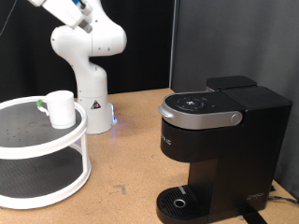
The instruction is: Make a cup of coffee with the keurig machine
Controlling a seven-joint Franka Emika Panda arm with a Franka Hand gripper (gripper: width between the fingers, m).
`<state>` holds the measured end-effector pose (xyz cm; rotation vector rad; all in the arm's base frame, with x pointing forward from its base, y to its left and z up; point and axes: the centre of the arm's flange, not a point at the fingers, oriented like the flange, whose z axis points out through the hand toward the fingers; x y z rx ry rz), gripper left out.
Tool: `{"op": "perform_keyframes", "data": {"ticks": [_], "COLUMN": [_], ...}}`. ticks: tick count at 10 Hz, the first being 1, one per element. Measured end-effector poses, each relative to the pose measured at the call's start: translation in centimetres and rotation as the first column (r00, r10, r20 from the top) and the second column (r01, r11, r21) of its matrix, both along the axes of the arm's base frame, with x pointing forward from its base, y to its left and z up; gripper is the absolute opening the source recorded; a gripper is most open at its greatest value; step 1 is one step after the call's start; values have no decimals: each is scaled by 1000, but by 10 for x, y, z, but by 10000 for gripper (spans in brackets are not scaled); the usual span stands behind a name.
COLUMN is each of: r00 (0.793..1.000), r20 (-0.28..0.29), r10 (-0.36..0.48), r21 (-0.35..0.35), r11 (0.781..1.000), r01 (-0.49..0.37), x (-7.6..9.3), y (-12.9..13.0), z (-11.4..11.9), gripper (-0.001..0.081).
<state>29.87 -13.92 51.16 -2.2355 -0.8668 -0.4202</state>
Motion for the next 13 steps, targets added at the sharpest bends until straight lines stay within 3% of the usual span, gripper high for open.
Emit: {"op": "perform_keyframes", "data": {"ticks": [2, 5, 8, 12, 13], "r00": [999, 997, 989, 984, 984], "r20": [29, 24, 57, 31, 28], "r10": [-32, -69, -136, -173, -176], "r21": [16, 16, 13, 20, 29], "r11": [999, 997, 991, 985, 984], "r01": [31, 69, 135, 173, 176], "x": [-16, -19, -52, -100, -105], "y": [-16, -22, -52, -88, -91], "z": [10, 4, 0, -3, -3], "gripper": [1, 1, 1, 1, 1]}}
